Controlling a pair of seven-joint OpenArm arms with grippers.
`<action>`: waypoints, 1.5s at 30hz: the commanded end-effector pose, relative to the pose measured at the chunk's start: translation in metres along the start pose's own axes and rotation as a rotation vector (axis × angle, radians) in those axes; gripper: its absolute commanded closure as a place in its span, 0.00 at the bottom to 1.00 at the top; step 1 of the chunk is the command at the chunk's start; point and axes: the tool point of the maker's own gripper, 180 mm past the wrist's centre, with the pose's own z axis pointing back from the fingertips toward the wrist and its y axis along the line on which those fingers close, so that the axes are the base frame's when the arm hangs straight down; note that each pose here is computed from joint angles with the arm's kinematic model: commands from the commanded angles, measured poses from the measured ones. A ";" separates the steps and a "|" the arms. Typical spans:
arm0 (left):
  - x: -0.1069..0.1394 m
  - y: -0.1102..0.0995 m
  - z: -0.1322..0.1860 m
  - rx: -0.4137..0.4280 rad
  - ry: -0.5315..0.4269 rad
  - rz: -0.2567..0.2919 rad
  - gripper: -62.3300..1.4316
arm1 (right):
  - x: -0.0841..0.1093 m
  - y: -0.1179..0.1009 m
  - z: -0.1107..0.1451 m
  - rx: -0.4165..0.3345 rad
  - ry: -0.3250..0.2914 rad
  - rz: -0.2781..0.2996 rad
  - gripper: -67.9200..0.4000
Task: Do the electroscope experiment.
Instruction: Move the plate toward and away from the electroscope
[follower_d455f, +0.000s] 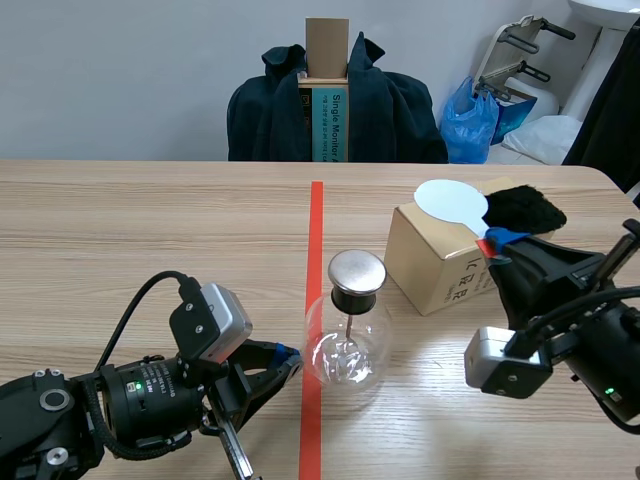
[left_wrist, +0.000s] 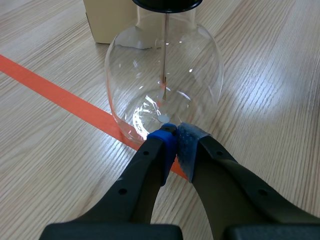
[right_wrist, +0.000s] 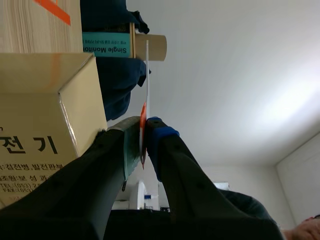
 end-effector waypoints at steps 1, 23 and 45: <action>0.011 0.003 -0.002 0.007 -0.036 -0.002 0.94 | 0.000 -0.004 0.001 -0.009 -0.023 0.015 0.98; 0.011 0.003 -0.002 0.007 -0.037 -0.002 0.94 | 0.068 -0.003 0.016 -0.007 -0.413 0.016 0.98; 0.011 0.003 -0.002 0.007 -0.037 -0.002 0.94 | 0.055 -0.003 0.011 -0.008 -0.340 0.016 0.98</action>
